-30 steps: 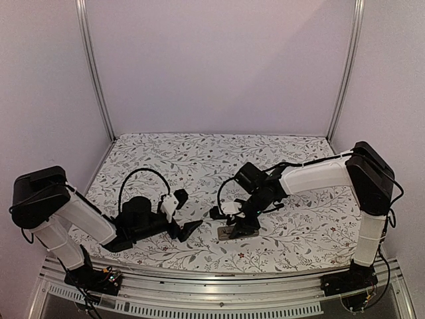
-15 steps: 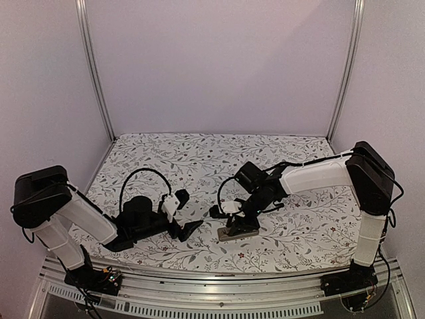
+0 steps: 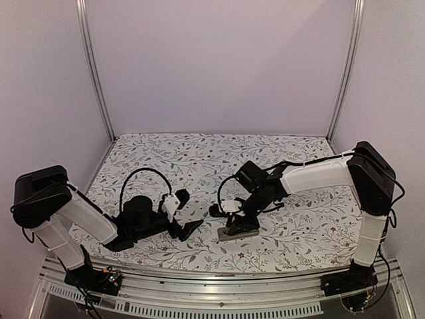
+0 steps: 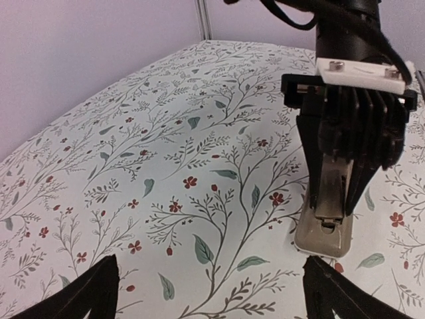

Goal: Load the batteries into the remote control
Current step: Adjust the battery cover on the remote control without the battery cover.

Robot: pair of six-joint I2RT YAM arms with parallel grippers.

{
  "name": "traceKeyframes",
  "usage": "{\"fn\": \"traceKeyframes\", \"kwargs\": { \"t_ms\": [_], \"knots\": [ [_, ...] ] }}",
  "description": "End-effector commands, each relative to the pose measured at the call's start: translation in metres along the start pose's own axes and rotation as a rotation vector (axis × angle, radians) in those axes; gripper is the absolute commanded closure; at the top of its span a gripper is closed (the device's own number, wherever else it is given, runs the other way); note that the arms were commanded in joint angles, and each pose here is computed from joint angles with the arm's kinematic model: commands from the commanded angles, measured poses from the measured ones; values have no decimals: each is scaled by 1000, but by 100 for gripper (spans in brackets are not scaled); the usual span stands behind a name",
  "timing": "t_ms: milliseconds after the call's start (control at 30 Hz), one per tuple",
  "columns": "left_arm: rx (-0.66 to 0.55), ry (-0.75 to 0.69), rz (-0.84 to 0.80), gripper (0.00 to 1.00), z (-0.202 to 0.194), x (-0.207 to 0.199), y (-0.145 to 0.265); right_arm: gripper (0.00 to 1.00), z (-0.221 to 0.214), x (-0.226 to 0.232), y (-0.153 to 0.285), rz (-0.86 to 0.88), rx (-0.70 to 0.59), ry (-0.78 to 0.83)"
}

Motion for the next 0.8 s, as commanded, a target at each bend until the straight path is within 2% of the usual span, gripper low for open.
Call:
{"fn": "traceKeyframes", "kwargs": {
  "t_ms": [0, 100, 300, 600, 767],
  "knots": [
    [4, -9, 2, 4, -1, 3, -4, 63, 5, 5, 8, 10, -17, -5],
    [3, -10, -3, 4, -1, 3, -4, 56, 8, 3, 7, 27, -35, -6],
    [4, -19, 4, 4, 0, 4, -3, 54, 4, -3, -6, 71, -26, -58],
    [5, -26, 5, 4, 0, 4, -3, 54, -1, -8, -15, 72, -2, -76],
    [8, -30, 7, 4, 0, 4, -3, 59, -2, -6, -13, 78, -4, -79]
  ]
}}
Point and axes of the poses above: each gripper's point midway between its finger pads, its own y axis back along the fingers, its own x axis along the line the jaws close on, z = x × y, the point moved 5 cm from there along y, back along the fingers, and after that the axes turned 2 degrees about -y, right-handed, at the moved point
